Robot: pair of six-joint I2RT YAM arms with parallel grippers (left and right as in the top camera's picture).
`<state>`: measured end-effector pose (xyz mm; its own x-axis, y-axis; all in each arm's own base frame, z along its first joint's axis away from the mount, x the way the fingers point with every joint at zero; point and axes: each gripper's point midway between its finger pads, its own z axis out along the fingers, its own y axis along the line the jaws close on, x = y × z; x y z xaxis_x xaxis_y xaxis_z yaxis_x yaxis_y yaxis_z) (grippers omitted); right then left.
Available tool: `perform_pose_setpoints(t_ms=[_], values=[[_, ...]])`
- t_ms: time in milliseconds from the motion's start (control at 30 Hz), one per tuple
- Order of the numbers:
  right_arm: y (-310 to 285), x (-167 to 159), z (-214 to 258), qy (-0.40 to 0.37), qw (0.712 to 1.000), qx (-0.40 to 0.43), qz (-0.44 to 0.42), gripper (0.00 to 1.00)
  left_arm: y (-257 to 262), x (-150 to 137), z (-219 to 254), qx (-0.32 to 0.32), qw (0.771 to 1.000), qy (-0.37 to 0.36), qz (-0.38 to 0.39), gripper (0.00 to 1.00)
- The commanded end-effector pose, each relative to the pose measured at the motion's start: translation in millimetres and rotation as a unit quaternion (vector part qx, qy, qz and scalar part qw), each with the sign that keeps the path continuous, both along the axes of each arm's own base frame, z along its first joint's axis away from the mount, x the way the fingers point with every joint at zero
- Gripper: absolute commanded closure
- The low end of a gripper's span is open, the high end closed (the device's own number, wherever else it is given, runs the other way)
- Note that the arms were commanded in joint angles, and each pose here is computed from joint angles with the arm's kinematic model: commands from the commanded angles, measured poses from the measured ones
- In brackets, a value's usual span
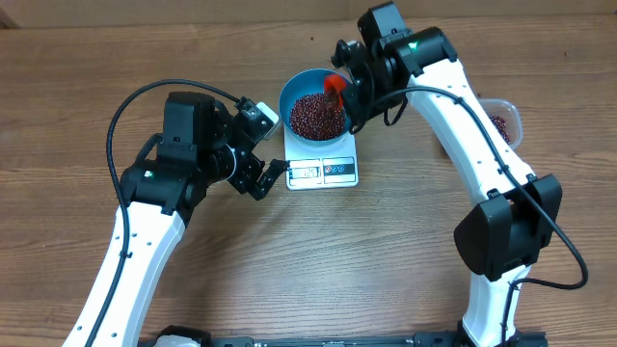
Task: Scoop item into bowl and weigh 150g on scale
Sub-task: 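Tip the scoop with the right gripper to pour beans into the bowl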
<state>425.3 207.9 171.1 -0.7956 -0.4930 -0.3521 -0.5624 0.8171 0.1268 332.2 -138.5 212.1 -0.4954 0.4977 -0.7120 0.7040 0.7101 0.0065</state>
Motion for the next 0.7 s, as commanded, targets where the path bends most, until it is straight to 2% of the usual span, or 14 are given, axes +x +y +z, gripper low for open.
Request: perform_pose_setpoints(t_ms=[0, 167, 667], values=[[-4.0, 10.9, 10.8, -0.042, 0.998, -0.034, 0.014, 0.96, 2.8, 1.9, 0.8, -0.003, 1.0, 0.001, 0.006, 0.01], [0.4, 9.2, 10.8, -0.05, 0.997, -0.042, 0.038, 0.96, 2.7, 1.9, 0.9, -0.003, 1.0, 0.001, 0.006, 0.01], [0.3, 9.4, 10.7, -0.053, 0.997, -0.048, 0.039, 0.96, 2.7, 1.9, 0.9, -0.003, 1.0, 0.001, 0.006, 0.0]])
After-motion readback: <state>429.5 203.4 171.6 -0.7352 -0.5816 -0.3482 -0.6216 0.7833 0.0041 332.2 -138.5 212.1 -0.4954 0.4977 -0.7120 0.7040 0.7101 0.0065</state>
